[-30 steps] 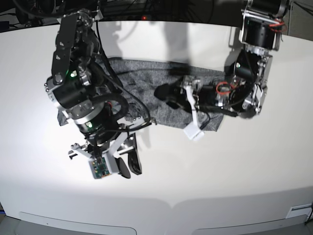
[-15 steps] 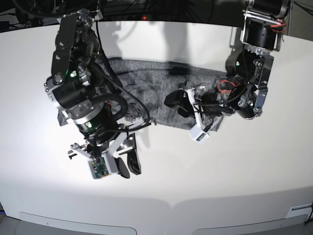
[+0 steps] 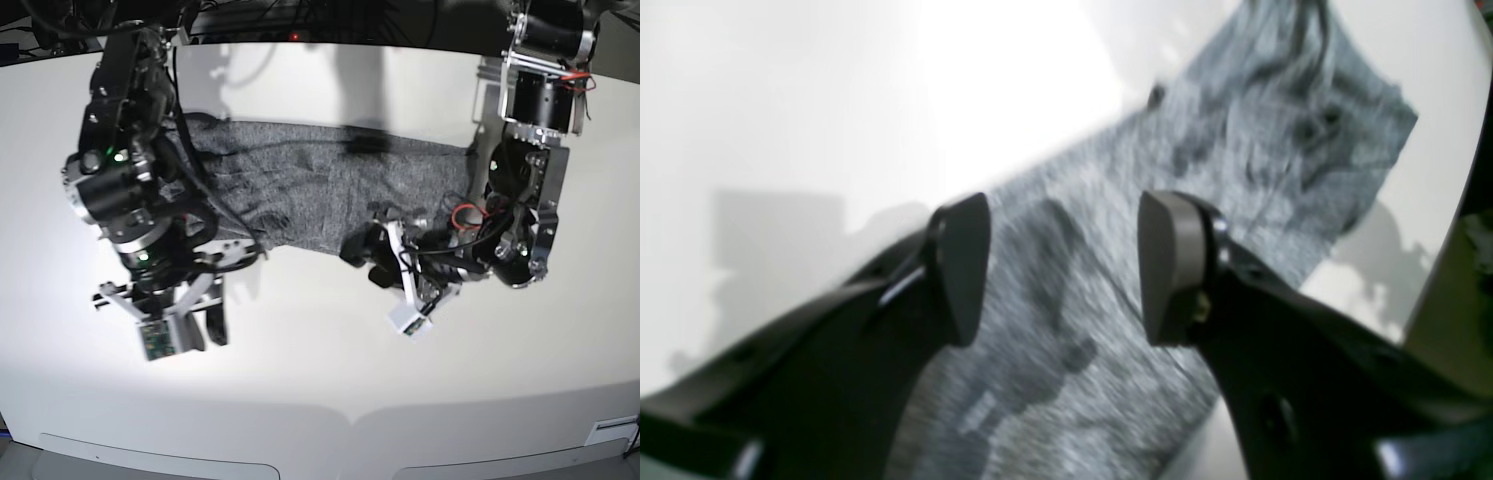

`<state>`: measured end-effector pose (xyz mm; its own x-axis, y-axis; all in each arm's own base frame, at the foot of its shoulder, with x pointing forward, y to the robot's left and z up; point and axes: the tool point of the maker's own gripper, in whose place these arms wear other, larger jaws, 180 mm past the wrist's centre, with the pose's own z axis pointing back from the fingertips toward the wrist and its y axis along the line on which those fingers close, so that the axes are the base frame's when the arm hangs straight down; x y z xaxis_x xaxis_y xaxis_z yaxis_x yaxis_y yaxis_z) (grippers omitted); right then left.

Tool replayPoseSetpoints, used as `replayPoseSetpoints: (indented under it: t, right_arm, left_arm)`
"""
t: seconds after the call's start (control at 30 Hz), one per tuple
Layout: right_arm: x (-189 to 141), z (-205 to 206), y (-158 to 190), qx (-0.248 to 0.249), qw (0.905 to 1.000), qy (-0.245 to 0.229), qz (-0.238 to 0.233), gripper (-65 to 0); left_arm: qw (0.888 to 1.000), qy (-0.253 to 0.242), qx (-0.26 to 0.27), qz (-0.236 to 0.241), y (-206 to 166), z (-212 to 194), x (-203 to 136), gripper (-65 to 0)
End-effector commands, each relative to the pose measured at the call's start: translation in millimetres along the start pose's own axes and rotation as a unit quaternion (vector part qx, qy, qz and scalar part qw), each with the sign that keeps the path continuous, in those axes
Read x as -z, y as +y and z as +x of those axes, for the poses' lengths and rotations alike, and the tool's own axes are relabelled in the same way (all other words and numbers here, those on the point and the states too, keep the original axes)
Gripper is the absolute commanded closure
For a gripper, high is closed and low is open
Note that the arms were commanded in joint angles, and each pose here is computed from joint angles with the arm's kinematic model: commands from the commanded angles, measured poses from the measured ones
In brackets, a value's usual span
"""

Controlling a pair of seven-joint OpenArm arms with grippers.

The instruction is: Fold the T-shirt properly

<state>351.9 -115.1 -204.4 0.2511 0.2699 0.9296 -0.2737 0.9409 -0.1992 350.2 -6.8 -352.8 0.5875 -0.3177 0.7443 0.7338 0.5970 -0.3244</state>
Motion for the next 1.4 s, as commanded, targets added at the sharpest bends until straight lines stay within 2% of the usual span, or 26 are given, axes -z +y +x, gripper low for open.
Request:
replayPoseSetpoints:
  t: [0.0, 0.17, 0.27, 0.37, 0.4, 0.5, 0.57, 0.73, 0.87, 0.97, 1.1, 1.17, 1.37]
  right_arm:
    - [-4, 12, -14, 0.005, 0.9996, -0.021, -0.019, -14.1]
    - [-29, -25, -71, 0.053, 0.9948, 0.024, -0.083, -14.1]
    - [-51, -53, -97, 0.059, 0.9897, 0.062, -0.115, -14.1]
    - [-75, -86, -116, 0.052, 0.982, 0.117, -0.139, -14.2]
    - [-82, -97, -120, 0.049, 0.9784, 0.14, -0.145, -17.1]
    - [-96, -129, -126, 0.044, 0.9684, 0.197, -0.146, -35.8]
    - [-98, -147, -128, 0.048, 0.9634, 0.222, -0.143, -44.6]
    - [-88, -197, -138, 0.101, 0.9448, 0.279, -0.14, -45.2]
    - [-63, -226, -132, 0.187, 0.9327, 0.291, -0.101, -45.1]
    - [-50, -246, -131, 0.216, 0.9217, 0.312, -0.081, -45.1]
    - [-42, -274, -119, 0.266, 0.8989, 0.346, -0.035, -45.1]
    - [-44, -284, -107, 0.283, 0.8881, 0.362, 0.001, -45.1]
    - [-55, -280, -71, 0.307, 0.8659, 0.38, 0.107, -45.1]
  left_arm:
    - [0.999, -0.022, 0.029, 0.016, 7, 24, -7, -34.3]
    - [0.992, -0.009, 0.04, 0.123, 49, 41, -18, -34.3]
    - [0.992, -0.024, 0.039, 0.121, 48, 53, -20, -34.3]
    - [0.991, -0.061, 0.045, 0.108, 37, 72, -20, -34.3]
    - [0.991, -0.068, 0.049, 0.105, 33, 77, -20, -34.3]
    - [0.99, -0.087, 0.058, 0.097, 20, 91, -18, -34.3]
    - [0.989, -0.093, 0.06, 0.093, 15, 96, -17, -34.4]
    - [0.99, -0.092, 0.058, 0.09, 12, 95, -15, -34.4]
    - [0.99, -0.089, 0.058, 0.09, 12, 94, -15, -34.4]
    - [0.99, -0.088, 0.058, 0.09, 12, 94, -15, -34.4]
    - [0.991, -0.085, 0.058, 0.09, 13, 92, -15, -34.4]
    - [0.991, -0.084, 0.057, 0.09, 12, 91, -15, -34.4]
    - [0.991, -0.083, 0.057, 0.09, 13, 91, -15, -34.4]
